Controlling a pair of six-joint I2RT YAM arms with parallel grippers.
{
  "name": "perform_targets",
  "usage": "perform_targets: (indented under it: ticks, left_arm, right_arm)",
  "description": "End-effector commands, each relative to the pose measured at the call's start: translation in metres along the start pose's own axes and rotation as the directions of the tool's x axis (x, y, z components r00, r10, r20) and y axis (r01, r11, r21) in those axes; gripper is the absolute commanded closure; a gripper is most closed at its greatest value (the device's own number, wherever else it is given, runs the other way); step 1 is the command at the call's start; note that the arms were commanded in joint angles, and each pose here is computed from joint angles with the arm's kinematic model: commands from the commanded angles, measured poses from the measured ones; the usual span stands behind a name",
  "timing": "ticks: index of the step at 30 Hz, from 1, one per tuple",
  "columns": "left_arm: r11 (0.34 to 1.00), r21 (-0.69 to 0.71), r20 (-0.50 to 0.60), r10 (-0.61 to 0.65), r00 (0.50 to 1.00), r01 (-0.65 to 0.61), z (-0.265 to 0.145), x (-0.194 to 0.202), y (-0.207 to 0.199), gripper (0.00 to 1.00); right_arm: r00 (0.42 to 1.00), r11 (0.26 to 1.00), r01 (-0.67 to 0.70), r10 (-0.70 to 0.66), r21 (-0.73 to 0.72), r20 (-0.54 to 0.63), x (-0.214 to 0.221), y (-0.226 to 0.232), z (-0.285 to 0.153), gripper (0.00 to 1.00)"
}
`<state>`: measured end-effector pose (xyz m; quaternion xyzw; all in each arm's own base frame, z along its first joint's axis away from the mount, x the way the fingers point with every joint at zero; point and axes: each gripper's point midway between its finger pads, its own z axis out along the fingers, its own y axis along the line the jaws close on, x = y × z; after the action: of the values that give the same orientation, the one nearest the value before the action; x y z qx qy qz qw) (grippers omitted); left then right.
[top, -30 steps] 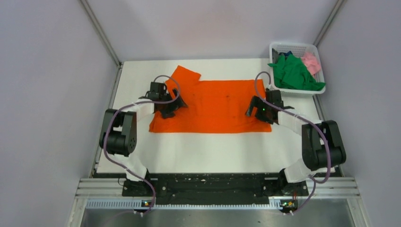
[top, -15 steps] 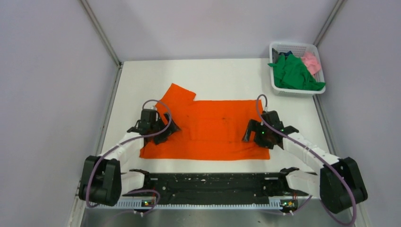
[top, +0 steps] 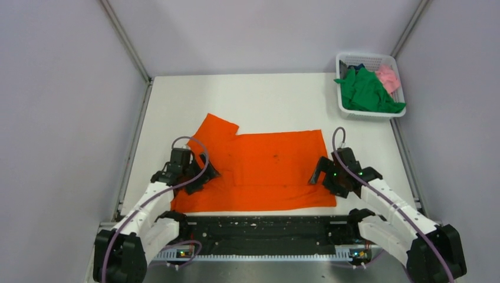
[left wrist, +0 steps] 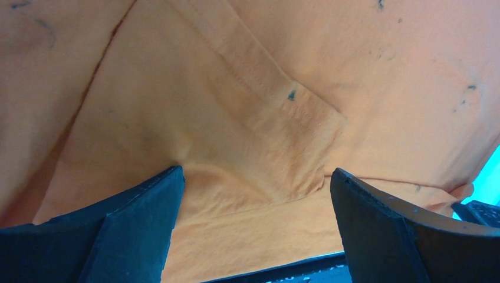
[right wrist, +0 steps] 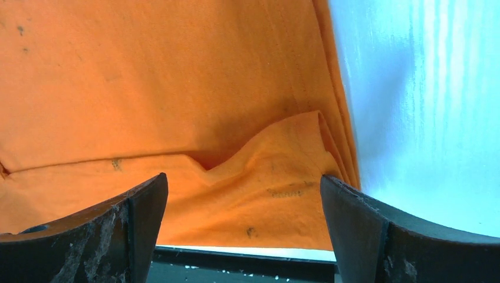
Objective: Fold and stack the t-shirts
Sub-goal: Fold the flattened tshirt in 1/3 of the way, then grab the side of the flattened tshirt furthest away from the robot with both arms
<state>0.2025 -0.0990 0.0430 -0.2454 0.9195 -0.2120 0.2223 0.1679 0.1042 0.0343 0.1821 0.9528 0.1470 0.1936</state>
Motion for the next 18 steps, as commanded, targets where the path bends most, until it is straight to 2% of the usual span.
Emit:
perform_targets:
  ticks: [1, 7, 11, 18]
  left_arm:
    - [0.999, -0.029, 0.049, 0.043, 0.998, -0.042, -0.013, -0.015, -0.003, 0.01]
    - [0.995, -0.026, 0.190, 0.098, 0.977, -0.095, -0.034, -0.073, -0.042, 0.01]
    - [0.989, -0.078, 0.330, 0.143, 0.933, -0.124, -0.040, -0.131, -0.065, 0.01]
    - [0.965, -0.199, 0.299, 0.225, 0.927, -0.170, -0.001, -0.201, -0.099, 0.03]
  right_arm:
    - [0.995, 1.000, 0.013, -0.011, -0.025, 0.095, -0.022, 0.012, -0.017, 0.01]
    - [0.955, 0.992, 0.104, -0.081, -0.069, 0.284, -0.066, 0.033, -0.045, 0.01]
    - [0.926, 0.991, 0.121, -0.093, -0.056, 0.366, -0.088, 0.039, -0.054, 0.01]
    - [0.909, 0.987, 0.159, -0.141, -0.013, 0.393, -0.102, 0.040, -0.046, 0.01]
